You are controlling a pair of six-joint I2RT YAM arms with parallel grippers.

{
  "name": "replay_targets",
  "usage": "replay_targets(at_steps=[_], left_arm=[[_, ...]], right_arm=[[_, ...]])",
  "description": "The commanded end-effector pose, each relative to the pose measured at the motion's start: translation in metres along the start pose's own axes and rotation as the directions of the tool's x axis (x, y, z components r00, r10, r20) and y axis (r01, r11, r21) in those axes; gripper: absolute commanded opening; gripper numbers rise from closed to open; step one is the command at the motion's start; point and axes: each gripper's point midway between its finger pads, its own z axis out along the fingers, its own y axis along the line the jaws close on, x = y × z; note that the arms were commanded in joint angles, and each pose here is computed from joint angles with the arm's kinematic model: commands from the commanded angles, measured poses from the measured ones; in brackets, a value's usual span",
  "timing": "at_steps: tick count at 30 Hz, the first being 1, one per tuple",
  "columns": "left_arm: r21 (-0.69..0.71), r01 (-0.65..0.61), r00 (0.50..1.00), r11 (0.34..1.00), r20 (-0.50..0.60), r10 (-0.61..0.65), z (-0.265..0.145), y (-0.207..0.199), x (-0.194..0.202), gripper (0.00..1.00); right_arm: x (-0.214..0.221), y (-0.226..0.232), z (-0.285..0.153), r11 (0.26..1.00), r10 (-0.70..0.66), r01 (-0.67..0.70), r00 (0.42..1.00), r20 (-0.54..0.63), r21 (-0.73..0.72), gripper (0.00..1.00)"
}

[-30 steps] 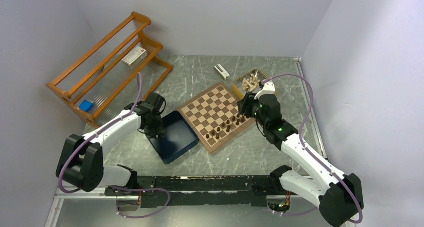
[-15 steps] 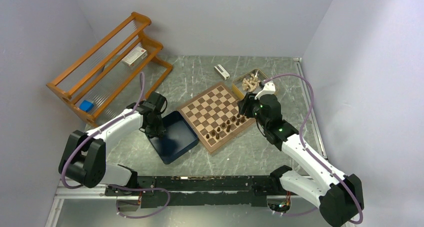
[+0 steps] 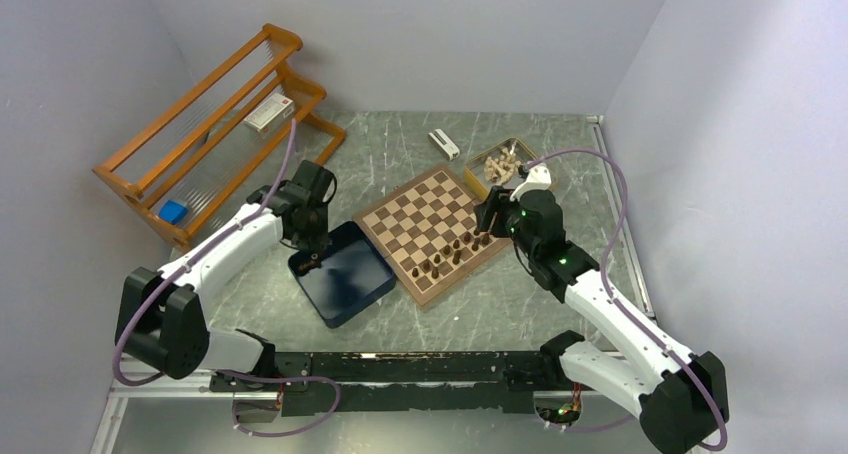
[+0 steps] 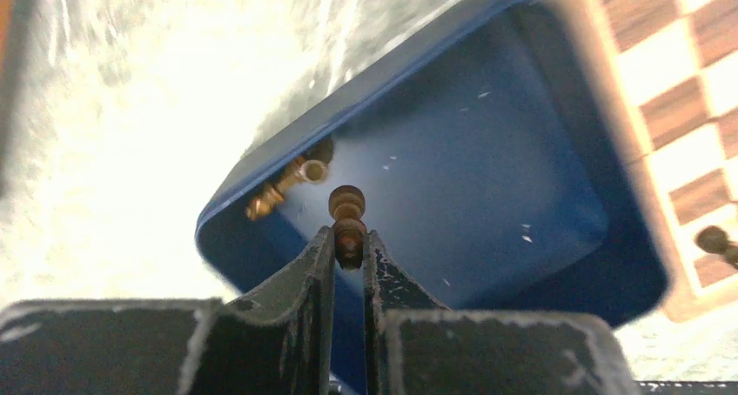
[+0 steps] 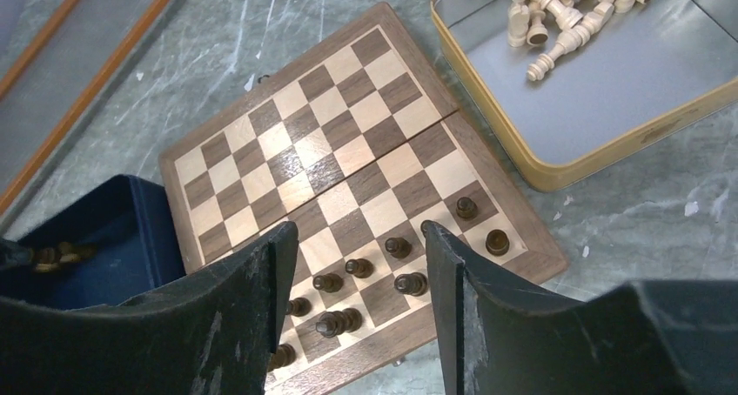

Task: Set up the chess pieces on the board
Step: Pick up the chess piece from the storage box, then place the chess piece on the chessboard.

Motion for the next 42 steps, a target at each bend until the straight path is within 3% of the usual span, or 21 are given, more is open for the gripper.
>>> replay_targets(at_steps=[1,8,15,20,24,26,30,35,42], left_arm=[[0.041,-0.099,0.990,0.994,0.104,0.094,-0.034,-0.013,-0.033,0.05],[0.137,-0.077,0.989,0.988,0.137,0.058,-0.055,-0.030,-0.037,0.06],[0.211,-0.224,0.952,0.951,0.258,0.167,-0.076,-0.056,-0.049,0.07],[0.274,-0.363,0.903,0.890,0.340,0.263,-0.096,-0.103,-0.060,0.07],[0.298,-0.453,0.850,0.840,0.429,0.306,-0.116,-0.146,-0.066,0.06],[0.312,-0.496,0.823,0.810,0.468,0.323,-0.125,-0.167,-0.066,0.06],[0.320,-0.583,0.766,0.747,0.523,0.374,-0.139,-0.209,-0.066,0.07],[0.316,-0.642,0.735,0.699,0.514,0.443,-0.136,-0.250,-0.059,0.07],[0.299,-0.709,0.696,0.639,0.445,0.564,-0.107,-0.279,-0.013,0.07]], right_arm=[[-0.017,0.005,-0.011,1.000,0.008,-0.006,0.998,0.054,-0.022,0.60],[-0.026,0.004,-0.020,1.000,0.014,-0.013,0.997,0.077,-0.016,0.61],[-0.019,0.008,-0.023,0.998,0.044,-0.042,0.997,0.066,-0.044,0.67],[-0.019,0.005,-0.026,0.997,0.068,-0.065,0.995,0.073,-0.033,0.83],[-0.020,0.000,-0.030,0.997,0.072,-0.071,0.994,0.080,-0.007,0.87],[-0.020,-0.007,-0.032,0.997,0.075,-0.077,0.994,0.085,0.026,0.99],[-0.023,-0.016,-0.039,0.993,0.079,-0.088,0.991,0.108,0.074,1.00],[-0.034,-0.023,-0.054,0.991,0.077,-0.093,0.985,0.156,0.096,1.00],[-0.050,-0.039,-0.079,0.980,0.096,-0.137,0.959,0.266,0.141,1.00]])
